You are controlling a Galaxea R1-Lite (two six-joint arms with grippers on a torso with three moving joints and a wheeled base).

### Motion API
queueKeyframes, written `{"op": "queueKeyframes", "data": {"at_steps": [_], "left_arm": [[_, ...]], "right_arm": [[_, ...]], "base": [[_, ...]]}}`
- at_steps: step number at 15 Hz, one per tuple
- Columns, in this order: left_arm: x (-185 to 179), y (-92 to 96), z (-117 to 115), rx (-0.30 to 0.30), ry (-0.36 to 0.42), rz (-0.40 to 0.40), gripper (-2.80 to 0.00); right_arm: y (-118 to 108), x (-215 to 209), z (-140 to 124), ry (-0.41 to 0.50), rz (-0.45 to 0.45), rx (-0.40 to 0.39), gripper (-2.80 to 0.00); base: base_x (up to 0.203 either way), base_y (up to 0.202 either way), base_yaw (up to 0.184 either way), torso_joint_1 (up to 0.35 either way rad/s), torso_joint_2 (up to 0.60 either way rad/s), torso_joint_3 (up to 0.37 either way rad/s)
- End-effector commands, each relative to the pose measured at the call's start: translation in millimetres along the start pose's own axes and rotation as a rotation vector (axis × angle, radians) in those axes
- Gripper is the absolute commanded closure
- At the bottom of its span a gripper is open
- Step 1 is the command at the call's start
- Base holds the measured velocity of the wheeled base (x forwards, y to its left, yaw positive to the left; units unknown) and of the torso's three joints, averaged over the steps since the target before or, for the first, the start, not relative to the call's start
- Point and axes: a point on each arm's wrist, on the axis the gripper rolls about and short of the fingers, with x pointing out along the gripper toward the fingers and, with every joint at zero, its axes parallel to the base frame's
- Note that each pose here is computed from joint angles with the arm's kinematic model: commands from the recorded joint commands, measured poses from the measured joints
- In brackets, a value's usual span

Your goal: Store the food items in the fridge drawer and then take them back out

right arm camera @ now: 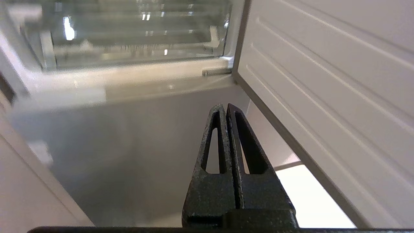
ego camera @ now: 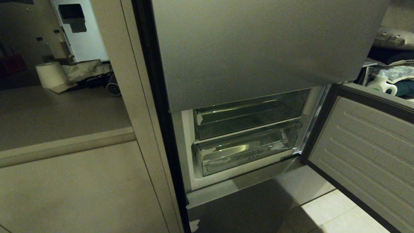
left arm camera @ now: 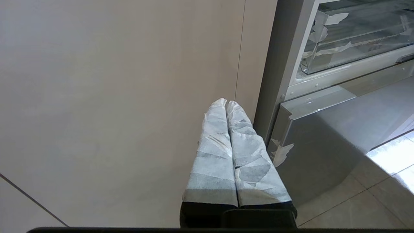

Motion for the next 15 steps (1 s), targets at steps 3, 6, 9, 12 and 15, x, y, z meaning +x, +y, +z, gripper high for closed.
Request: {"op": "queueKeyframes", "data": {"at_steps": [3, 6, 9, 12, 15], "left_arm": [[0.1, 0.0, 0.1, 0.0, 0.001, 0.0, 0.0], [0.1, 0.0, 0.1, 0.0, 0.001, 0.0, 0.0], [0.1, 0.0, 0.1, 0.0, 0.001, 0.0, 0.0], [0.1, 0.0, 0.1, 0.0, 0.001, 0.0, 0.0], [0.1, 0.0, 0.1, 0.0, 0.001, 0.0, 0.0]], "right_arm": [[0.5, -3.6, -10.8, -0.039, -0.027, 0.043, 0.0], [0.5, -3.6, -10.8, -0.039, -0.027, 0.043, 0.0], [0.5, -3.7, -10.5, -0.039, -0.027, 0.043, 0.0], [0.5, -3.6, -10.8, -0.039, -0.027, 0.043, 0.0], [0.5, -3.7, -10.4, -0.04, -0.027, 0.043, 0.0]], "base": [[0.0, 0.0, 0.0, 0.0, 0.0, 0.0], [0.0, 0.0, 0.0, 0.0, 0.0, 0.0], [0.0, 0.0, 0.0, 0.0, 0.0, 0.0], [0.0, 0.0, 0.0, 0.0, 0.0, 0.0], [0.0, 0.0, 0.0, 0.0, 0.0, 0.0]]}}
